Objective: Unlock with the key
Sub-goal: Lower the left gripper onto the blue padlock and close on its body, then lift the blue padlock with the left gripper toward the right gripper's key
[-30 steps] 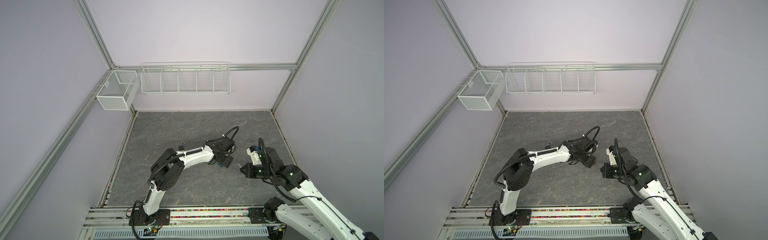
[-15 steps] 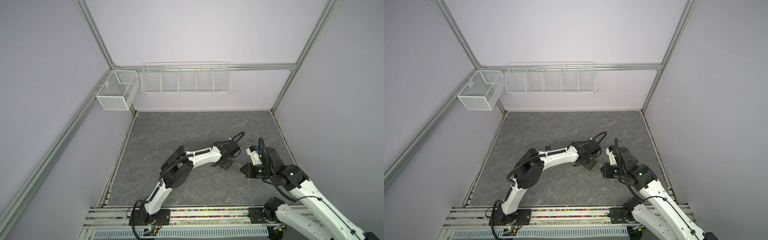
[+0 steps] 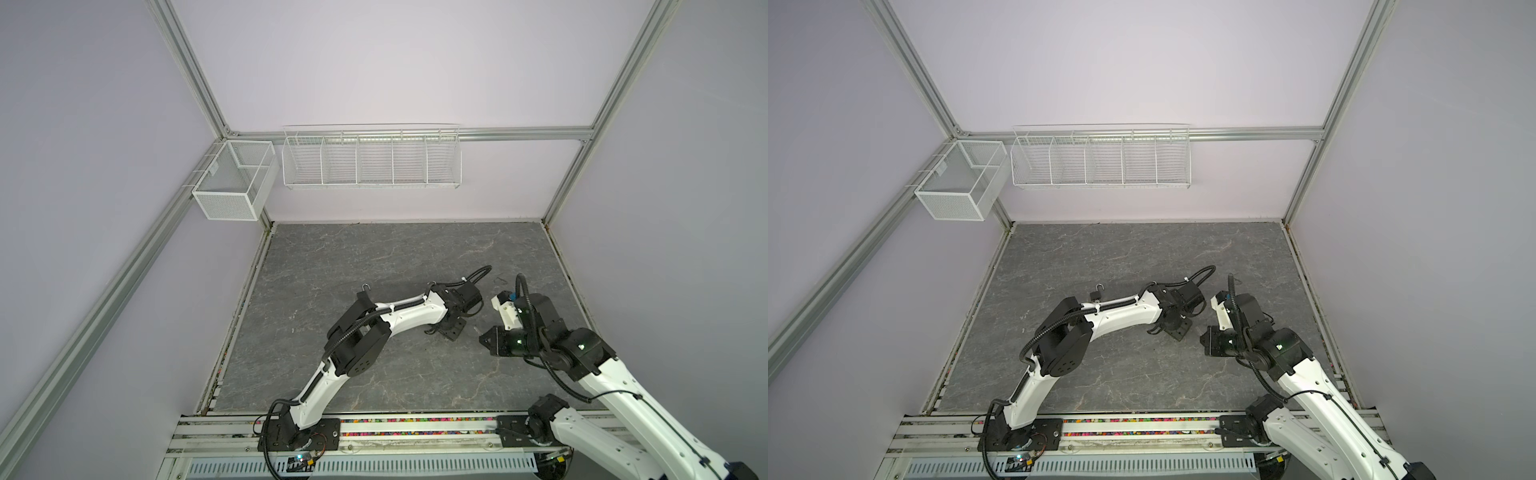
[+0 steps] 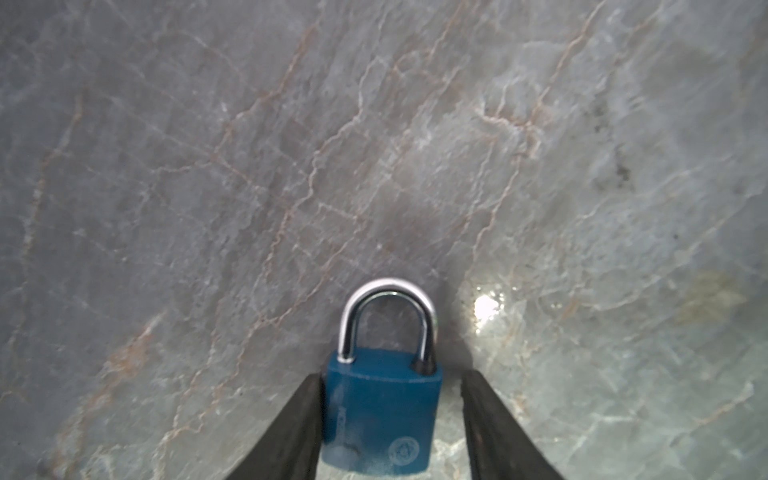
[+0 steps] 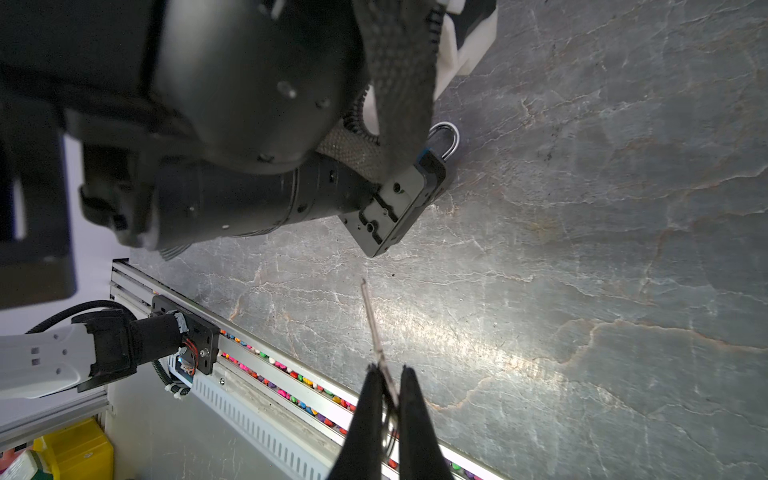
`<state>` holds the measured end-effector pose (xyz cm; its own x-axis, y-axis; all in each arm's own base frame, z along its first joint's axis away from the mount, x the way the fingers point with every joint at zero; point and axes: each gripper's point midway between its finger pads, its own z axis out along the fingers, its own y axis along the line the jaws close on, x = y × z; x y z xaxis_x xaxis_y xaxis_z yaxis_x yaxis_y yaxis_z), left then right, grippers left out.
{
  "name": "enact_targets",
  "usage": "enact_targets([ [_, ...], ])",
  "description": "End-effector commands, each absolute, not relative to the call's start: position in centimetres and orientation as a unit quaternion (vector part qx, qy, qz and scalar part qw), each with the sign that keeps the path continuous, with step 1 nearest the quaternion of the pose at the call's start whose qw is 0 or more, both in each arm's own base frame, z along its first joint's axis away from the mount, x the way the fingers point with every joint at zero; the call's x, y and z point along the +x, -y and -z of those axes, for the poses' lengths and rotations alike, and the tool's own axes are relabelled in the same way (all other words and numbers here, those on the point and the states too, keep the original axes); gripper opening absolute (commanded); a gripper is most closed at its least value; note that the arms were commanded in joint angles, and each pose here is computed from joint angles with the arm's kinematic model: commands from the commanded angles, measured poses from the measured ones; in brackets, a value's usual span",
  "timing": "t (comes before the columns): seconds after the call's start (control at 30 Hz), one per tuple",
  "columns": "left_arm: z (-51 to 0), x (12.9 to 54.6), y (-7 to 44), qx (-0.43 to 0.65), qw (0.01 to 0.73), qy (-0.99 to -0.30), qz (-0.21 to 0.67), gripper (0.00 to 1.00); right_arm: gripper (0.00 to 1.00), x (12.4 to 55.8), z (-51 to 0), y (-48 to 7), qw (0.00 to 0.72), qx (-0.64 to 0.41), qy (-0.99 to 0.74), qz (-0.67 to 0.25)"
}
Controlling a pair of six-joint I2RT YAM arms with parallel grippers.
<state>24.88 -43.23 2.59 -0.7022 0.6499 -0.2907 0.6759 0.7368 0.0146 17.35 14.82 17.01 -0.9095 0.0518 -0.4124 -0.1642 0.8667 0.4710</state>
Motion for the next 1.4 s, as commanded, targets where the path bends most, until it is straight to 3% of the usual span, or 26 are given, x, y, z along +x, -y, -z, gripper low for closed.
enact_targets([
  [0.0, -1.5, 24.7, 43.1, 0.356, 0.131, -0.925, 0.026, 0.5, 0.07, 17.7, -17.9, -15.3, 0.226, -0.048, -0.936, -0.266],
  [0.3, -0.3, 24.8, 42.3, 0.345, 0.124, -0.93, 0.004, 0.44, 0.07, 17.7, -17.6, -15.4, 0.221, -0.051, -0.937, -0.266],
  [0.47, -0.2, 25.1, 41.9, 0.332, 0.125, -0.935, -0.009, 0.36, 0.07, 17.7, -17.8, -15.6, 0.221, -0.053, -0.936, -0.269],
  [0.87, -5.0, 26.1, 41.5, 0.254, 0.162, -0.954, 0.012, 0.23, 0.07, 17.8, -18.7, -15.6, 0.238, -0.059, -0.93, -0.275],
  [1.13, -10.9, 27.6, 39.7, 0.127, 0.192, -0.97, 0.078, 0.15, 0.07, 17.5, -19.6, -14.4, 0.249, -0.055, -0.934, -0.25],
  [1.37, -16.5, 28.6, 38.0, 0.002, 0.207, -0.958, 0.198, 0.06, 0.07, 17.7, -20.9, -15.0, 0.248, -0.069, -0.932, -0.255],
])
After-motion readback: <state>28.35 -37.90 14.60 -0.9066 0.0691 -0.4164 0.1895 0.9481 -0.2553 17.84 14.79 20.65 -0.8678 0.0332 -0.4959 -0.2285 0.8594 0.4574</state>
